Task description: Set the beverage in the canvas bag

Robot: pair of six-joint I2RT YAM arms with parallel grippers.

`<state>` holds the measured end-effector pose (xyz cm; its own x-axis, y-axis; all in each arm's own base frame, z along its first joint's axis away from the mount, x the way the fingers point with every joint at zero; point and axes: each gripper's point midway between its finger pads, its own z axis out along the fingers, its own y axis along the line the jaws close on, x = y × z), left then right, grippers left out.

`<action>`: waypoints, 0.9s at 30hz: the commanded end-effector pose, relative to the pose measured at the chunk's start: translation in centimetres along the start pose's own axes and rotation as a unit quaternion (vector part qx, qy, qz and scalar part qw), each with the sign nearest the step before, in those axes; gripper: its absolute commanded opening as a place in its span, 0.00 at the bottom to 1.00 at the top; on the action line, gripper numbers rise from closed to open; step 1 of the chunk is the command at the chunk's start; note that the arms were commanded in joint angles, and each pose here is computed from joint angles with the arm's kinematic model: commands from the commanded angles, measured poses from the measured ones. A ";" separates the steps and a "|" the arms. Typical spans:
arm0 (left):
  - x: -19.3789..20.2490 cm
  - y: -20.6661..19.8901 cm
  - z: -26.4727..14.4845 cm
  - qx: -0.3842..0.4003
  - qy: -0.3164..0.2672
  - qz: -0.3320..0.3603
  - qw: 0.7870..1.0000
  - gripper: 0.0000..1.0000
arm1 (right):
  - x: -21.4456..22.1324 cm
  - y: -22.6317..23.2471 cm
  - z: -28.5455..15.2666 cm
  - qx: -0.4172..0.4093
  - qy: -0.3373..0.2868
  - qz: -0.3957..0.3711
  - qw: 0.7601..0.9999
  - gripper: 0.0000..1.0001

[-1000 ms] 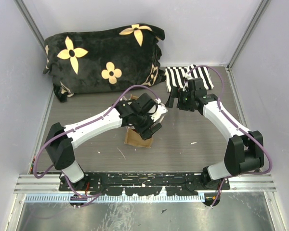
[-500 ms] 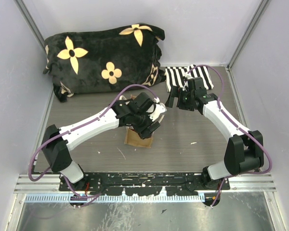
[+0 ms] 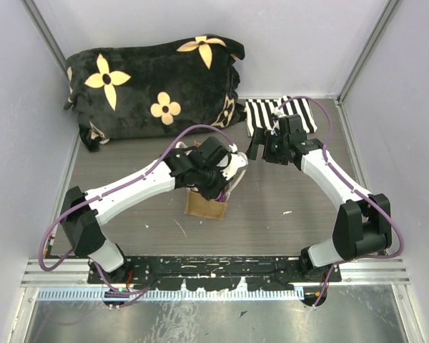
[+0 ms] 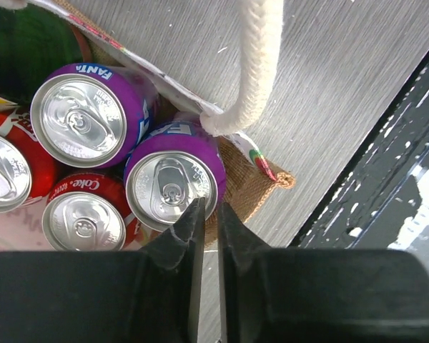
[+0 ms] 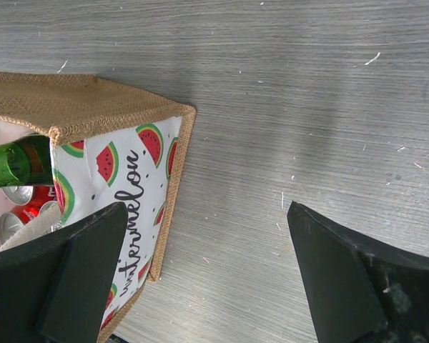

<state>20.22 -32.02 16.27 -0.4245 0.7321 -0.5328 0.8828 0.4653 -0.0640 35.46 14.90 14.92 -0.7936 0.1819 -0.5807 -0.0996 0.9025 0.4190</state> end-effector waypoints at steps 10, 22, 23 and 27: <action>2.6 -0.1 3.4 0.007 0.023 -0.003 1.000 0.00 | -1.5 0.9 -1.4 -0.015 -0.029 -0.008 0.999 1.00; 5.1 0.5 5.1 -0.004 0.048 0.001 0.999 0.00 | -1.6 1.0 -1.1 -0.015 -0.027 -0.008 0.999 1.00; 5.4 0.6 5.2 -0.004 0.051 -0.001 0.999 0.00 | -1.6 1.0 -1.1 -0.016 -0.027 -0.008 0.999 1.00; 4.9 1.0 4.8 -0.010 0.042 -0.004 0.999 0.07 | -1.9 1.1 -1.1 -0.015 -0.029 -0.009 0.999 1.00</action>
<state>20.20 -32.26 12.93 -0.4170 0.7214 -0.5529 0.8856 0.4593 -0.0687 35.44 14.91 14.94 -0.7935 0.1819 -0.5807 -0.1002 0.9022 0.4195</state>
